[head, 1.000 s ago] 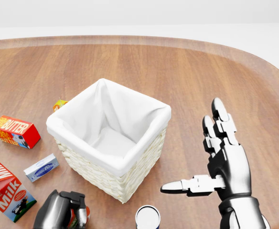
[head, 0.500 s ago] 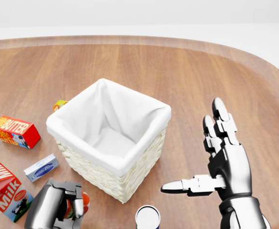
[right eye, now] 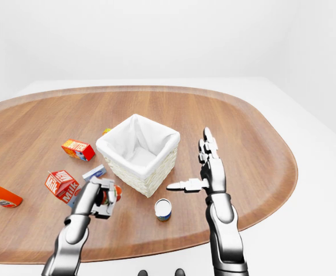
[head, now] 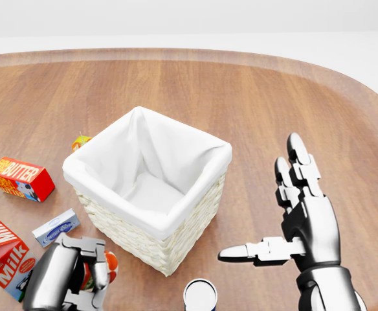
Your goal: Pick up the tomato sauce, and put it in the basket.
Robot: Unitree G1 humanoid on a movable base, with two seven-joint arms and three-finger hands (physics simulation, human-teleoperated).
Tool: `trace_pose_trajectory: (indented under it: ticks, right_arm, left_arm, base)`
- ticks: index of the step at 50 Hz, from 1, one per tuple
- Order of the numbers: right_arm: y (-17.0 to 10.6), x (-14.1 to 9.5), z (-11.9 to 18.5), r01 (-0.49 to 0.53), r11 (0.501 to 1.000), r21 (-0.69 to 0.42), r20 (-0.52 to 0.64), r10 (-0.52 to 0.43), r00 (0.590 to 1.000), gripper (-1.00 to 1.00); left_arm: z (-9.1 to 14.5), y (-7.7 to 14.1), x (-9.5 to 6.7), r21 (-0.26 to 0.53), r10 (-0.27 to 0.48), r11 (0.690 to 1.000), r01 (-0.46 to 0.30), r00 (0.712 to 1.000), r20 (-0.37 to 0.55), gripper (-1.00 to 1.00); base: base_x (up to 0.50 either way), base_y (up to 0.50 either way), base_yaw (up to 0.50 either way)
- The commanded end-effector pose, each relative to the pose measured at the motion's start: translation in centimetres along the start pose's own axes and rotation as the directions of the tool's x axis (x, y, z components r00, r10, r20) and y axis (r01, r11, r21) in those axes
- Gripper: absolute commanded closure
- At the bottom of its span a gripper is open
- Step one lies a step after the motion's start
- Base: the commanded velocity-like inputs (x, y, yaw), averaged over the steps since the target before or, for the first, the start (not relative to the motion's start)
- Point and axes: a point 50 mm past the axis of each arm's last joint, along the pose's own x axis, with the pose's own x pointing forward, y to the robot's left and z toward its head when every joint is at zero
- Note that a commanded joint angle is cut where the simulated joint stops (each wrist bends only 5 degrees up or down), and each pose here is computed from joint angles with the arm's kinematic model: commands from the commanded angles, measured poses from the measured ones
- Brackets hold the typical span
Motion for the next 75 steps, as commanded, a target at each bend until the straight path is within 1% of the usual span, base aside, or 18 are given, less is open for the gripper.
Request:
trace_pose_trajectory:
  ticks: [1, 4, 6, 8, 12, 13, 16, 26, 30, 36, 49, 54, 75]
  right_arm:
    - [0.0, 0.0, 0.0, 0.000, 1.000, 0.000, 0.002, 0.000, 1.000, -1.00]
    - [0.0, 0.0, -0.1, 0.001, 1.000, 0.000, -0.004, 0.000, 1.000, -1.00]
    - [0.0, 0.0, 0.0, 0.000, 1.000, 0.000, 0.002, 0.000, 1.000, -1.00]
    - [0.1, -0.1, 0.0, -0.001, 1.000, 0.000, 0.002, 0.001, 1.000, -1.00]
    - [0.0, 0.0, -0.2, 0.000, 1.000, 0.001, -0.007, 0.000, 1.000, -1.00]
    - [0.0, 0.0, -0.2, 0.000, 1.000, 0.001, -0.008, 0.000, 1.000, -1.00]
    - [0.0, -0.1, -0.2, 0.000, 1.000, 0.001, -0.008, 0.000, 1.000, -1.00]
    - [0.1, -0.1, -0.1, 0.000, 1.000, 0.000, -0.005, 0.000, 1.000, -1.00]
    - [0.1, -0.1, -0.1, 0.000, 1.000, 0.000, -0.003, 0.000, 1.000, -1.00]
    - [0.1, -0.1, -0.1, 0.000, 1.000, -0.001, -0.003, 0.000, 1.000, -1.00]
    - [0.1, 0.0, -0.1, 0.000, 1.000, -0.001, -0.005, 0.000, 1.000, -1.00]
    - [0.0, 0.0, -0.1, 0.000, 1.000, -0.001, -0.005, 0.000, 1.000, -1.00]
    - [0.0, 0.0, -0.5, 0.000, 1.000, -0.001, -0.023, 0.000, 1.000, -1.00]
  left_arm:
    - [1.6, 1.1, -0.2, -0.020, 0.025, 1.000, -0.024, 0.998, 0.053, 1.00]
    - [1.7, 1.3, -0.3, -0.023, 0.029, 0.999, -0.028, 0.998, 0.060, 1.00]
    - [2.5, 1.7, -0.3, -0.022, 0.033, 0.999, -0.031, 0.995, 0.093, 1.00]
    - [2.8, 1.8, -0.4, -0.023, 0.035, 0.999, -0.033, 0.994, 0.107, 1.00]
    - [3.2, 2.1, -0.5, -0.024, 0.039, 0.999, -0.036, 0.992, 0.123, 1.00]
    - [3.0, 2.0, -0.5, -0.027, 0.039, 0.999, -0.036, 0.993, 0.114, 1.00]
    - [3.7, 2.3, -0.7, -0.023, 0.040, 0.999, -0.037, 0.989, 0.144, 1.00]
    - [4.8, 3.0, -1.1, -0.019, 0.045, 0.999, -0.042, 0.981, 0.190, 1.00]
    - [4.7, 3.0, -1.0, -0.021, 0.047, 0.999, -0.044, 0.981, 0.188, 1.00]
    - [5.5, 3.5, -1.3, -0.017, 0.053, 0.999, -0.050, 0.974, 0.221, 1.00]
    - [6.4, 4.0, -1.7, -0.011, 0.055, 0.998, -0.054, 0.964, 0.259, 1.00]
    - [6.4, 4.2, -1.6, -0.013, 0.059, 0.998, -0.058, 0.963, 0.263, 1.00]
    - [7.6, 4.8, -2.2, -0.005, 0.066, 0.998, -0.068, 0.947, 0.314, 1.00]
  base:
    - [0.00, 0.00, 0.00]
    - [0.00, 0.00, 0.00]
    - [0.00, 0.00, 0.00]
    - [0.00, 0.00, 0.00]
    - [0.00, 0.00, 0.00]
    - [0.00, 0.00, 0.00]
    - [0.00, 0.00, 0.00]
    - [0.00, 0.00, 0.00]
    - [0.00, 0.00, 0.00]
    - [0.00, 0.00, 0.00]
    - [0.00, 0.00, 0.00]
    - [0.00, 0.00, 0.00]
    - [0.00, 0.00, 0.00]
